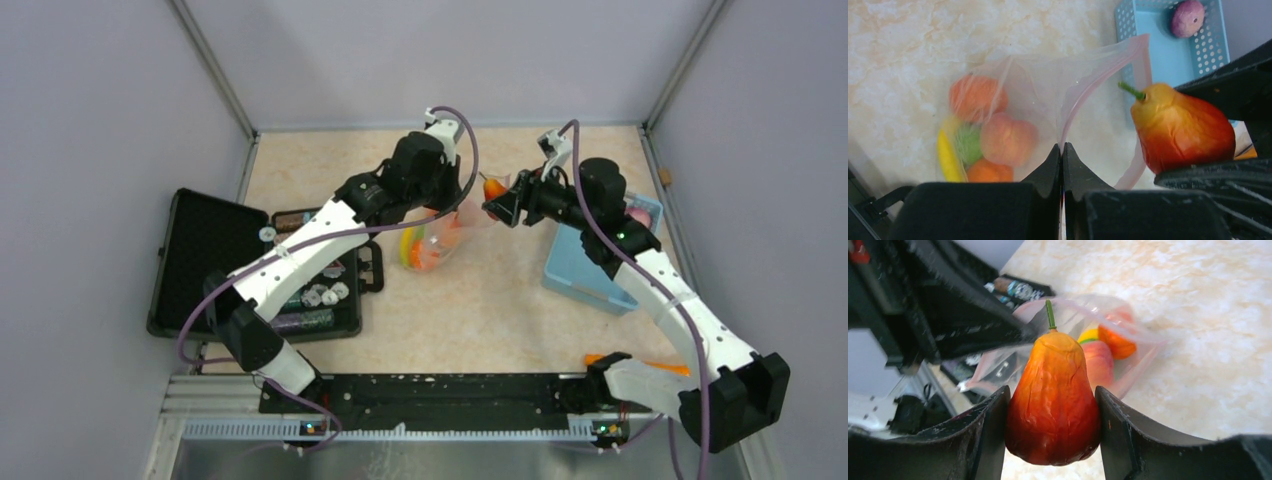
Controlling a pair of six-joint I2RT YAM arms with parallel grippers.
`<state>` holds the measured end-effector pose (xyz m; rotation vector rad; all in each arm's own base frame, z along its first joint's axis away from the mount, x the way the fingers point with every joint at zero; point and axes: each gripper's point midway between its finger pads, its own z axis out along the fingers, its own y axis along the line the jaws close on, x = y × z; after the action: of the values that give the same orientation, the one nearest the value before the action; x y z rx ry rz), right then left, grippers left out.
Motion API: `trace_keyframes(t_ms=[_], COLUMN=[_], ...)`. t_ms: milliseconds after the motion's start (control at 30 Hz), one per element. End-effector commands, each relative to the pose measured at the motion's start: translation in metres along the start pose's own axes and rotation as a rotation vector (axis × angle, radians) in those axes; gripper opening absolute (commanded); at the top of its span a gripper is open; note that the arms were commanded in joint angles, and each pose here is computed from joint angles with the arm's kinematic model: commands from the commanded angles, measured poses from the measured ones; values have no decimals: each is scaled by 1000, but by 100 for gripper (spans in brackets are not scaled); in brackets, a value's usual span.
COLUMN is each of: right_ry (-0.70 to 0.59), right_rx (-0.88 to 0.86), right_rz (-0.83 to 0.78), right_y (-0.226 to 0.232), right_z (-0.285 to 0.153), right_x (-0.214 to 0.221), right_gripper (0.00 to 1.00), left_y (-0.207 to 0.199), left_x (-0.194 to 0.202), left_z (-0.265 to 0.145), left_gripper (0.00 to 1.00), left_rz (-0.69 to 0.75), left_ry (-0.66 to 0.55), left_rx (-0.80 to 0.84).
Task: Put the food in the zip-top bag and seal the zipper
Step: Place the fake fruit in the zipper food storage bag.
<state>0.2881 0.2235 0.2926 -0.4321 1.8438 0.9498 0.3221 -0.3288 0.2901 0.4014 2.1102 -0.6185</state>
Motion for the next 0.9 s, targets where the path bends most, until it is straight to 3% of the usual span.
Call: trace_keyframes(t_ms=[0, 133, 233, 400, 567, 700, 867], right_ry=[-56, -82, -16, 59, 86, 45, -115], right_rx=[136, 118, 117, 275, 269, 199, 131], right_rz=[6, 21, 3, -4, -17, -61, -115], right_y=[-16, -8, -4, -31, -30, -10, 12], right_z=[6, 17, 30, 39, 42, 38, 12], right_x=[-26, -31, -19, 2, 8, -1, -25], right_gripper=[1, 3, 3, 3, 3, 2, 6], left_y=[3, 0, -7, -3, -1, 0, 3], left_x=[-7, -6, -5, -6, -9, -7, -7], left_z=[-5, -4, -3, -5, -7, -5, -4], left_gripper=[0, 0, 0, 0, 0, 0, 0], left_rz=[-43, -38, -20, -26, -25, -24, -23], left_ry=[-5, -6, -5, -18, -37, -33, -33], left_rx=[-30, -15, 29, 14, 3, -2, -17])
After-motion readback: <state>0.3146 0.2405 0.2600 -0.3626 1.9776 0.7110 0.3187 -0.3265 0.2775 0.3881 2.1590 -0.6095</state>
